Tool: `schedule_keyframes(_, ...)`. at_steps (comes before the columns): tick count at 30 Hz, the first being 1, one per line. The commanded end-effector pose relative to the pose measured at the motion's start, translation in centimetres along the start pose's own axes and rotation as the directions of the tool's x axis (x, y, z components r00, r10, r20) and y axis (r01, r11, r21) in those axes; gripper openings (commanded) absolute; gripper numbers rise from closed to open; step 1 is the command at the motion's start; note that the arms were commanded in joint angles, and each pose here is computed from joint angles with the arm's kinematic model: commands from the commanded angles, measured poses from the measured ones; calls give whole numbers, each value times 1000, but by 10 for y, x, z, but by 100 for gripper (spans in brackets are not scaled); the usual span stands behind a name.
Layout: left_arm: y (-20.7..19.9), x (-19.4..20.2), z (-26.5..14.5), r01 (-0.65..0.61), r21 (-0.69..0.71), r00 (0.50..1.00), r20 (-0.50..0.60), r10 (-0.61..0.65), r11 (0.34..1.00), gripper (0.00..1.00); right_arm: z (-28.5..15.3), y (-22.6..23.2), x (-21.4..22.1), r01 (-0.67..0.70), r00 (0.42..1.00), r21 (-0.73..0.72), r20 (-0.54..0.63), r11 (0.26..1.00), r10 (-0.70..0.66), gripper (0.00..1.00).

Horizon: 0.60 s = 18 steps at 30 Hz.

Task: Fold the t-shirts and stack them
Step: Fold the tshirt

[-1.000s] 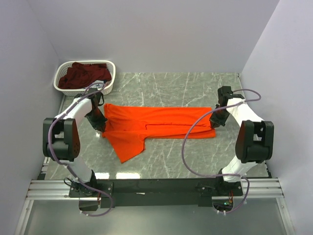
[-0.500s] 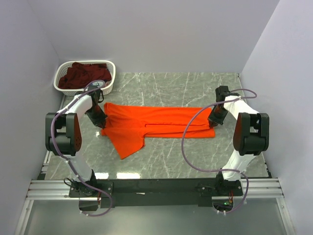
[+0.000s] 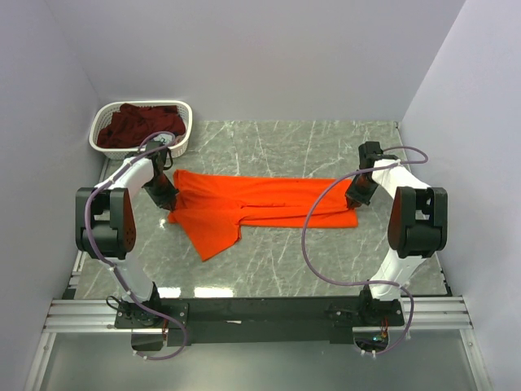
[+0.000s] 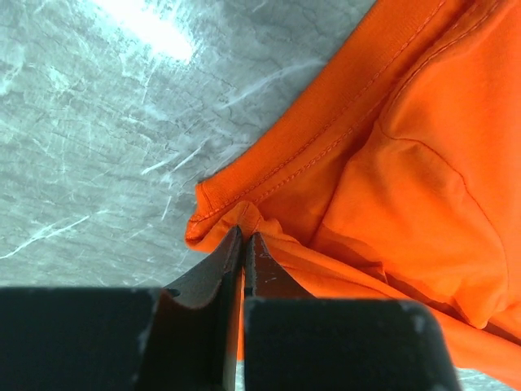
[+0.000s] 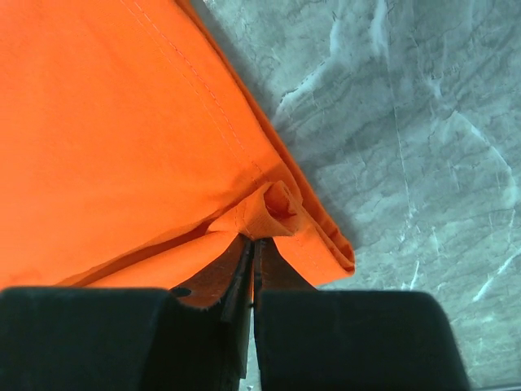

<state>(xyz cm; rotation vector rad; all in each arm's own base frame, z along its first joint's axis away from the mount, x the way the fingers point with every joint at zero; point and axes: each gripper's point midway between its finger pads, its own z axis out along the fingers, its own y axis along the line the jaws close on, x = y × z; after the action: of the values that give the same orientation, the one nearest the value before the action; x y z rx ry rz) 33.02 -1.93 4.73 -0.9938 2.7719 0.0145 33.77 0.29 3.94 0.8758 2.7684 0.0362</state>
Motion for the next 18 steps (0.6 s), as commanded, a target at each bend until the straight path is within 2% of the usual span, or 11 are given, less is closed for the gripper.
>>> schedule_keyframes(1, -1, -27, -14, 24, -2, 994, 103, -24, 1000, 6, 5, -3, -8, -10, 999, 22, 34, 1000, 10, 5)
schedule_keyframes(18, -21, -55, -23, -28, 9, 987, 161, 26, 1000, 7, 9, -18, -4, -42, 998, 68, 59, 997, 38, 5)
